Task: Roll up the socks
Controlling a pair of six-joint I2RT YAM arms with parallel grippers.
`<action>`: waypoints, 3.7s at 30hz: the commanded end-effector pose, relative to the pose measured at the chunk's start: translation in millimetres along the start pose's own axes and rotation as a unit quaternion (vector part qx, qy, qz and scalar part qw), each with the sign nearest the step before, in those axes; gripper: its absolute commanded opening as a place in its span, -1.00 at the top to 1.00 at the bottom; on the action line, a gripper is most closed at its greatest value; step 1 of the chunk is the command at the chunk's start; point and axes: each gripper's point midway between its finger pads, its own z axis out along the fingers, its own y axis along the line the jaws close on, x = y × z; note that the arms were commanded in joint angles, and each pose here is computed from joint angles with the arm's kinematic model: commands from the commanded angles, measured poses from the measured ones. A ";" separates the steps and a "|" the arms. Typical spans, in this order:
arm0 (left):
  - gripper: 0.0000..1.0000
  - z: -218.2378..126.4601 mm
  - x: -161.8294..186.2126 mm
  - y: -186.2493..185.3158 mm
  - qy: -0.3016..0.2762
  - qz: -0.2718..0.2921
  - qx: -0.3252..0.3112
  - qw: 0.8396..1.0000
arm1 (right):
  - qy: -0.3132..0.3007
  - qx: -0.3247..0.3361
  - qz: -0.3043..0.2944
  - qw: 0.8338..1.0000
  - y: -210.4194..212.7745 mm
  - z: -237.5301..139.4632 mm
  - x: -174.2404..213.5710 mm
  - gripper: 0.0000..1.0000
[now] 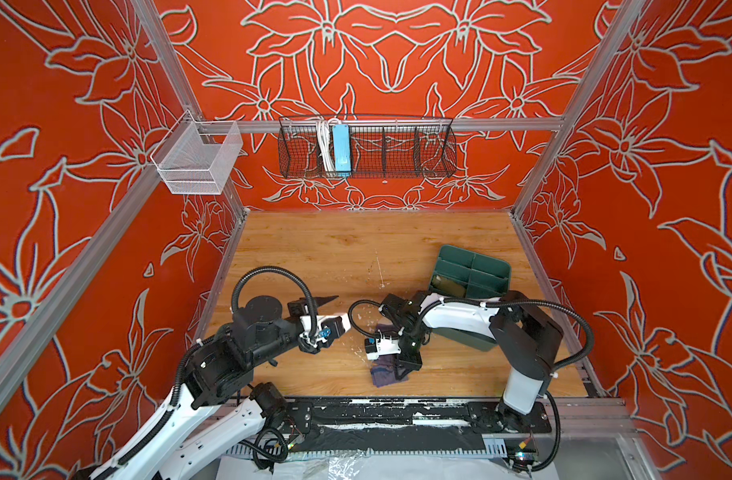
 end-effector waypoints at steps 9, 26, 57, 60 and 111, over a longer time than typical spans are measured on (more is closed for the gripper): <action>-0.21 62.9 23.3 -137.5 0.082 0.144 0.183 0.969 | 0.022 -0.054 0.046 0.997 -3.4 4.4 12.7 1.00; -0.24 150.8 86.2 -210.3 0.270 0.057 0.098 0.956 | 0.024 -0.044 0.047 0.998 -8.1 4.0 13.0 1.00; 0.97 137.1 124.0 -262.2 0.351 0.058 0.248 0.901 | -0.121 0.437 -0.004 0.891 -52.6 -165.6 17.5 -0.96; 0.97 133.4 113.0 -269.7 0.344 0.030 0.308 0.886 | -0.185 0.592 0.023 0.784 -59.2 -246.1 32.1 -0.96; 0.89 163.5 95.9 -251.6 0.387 -0.250 0.535 0.708 | -0.032 0.545 -0.244 0.801 10.0 -10.0 14.3 -0.39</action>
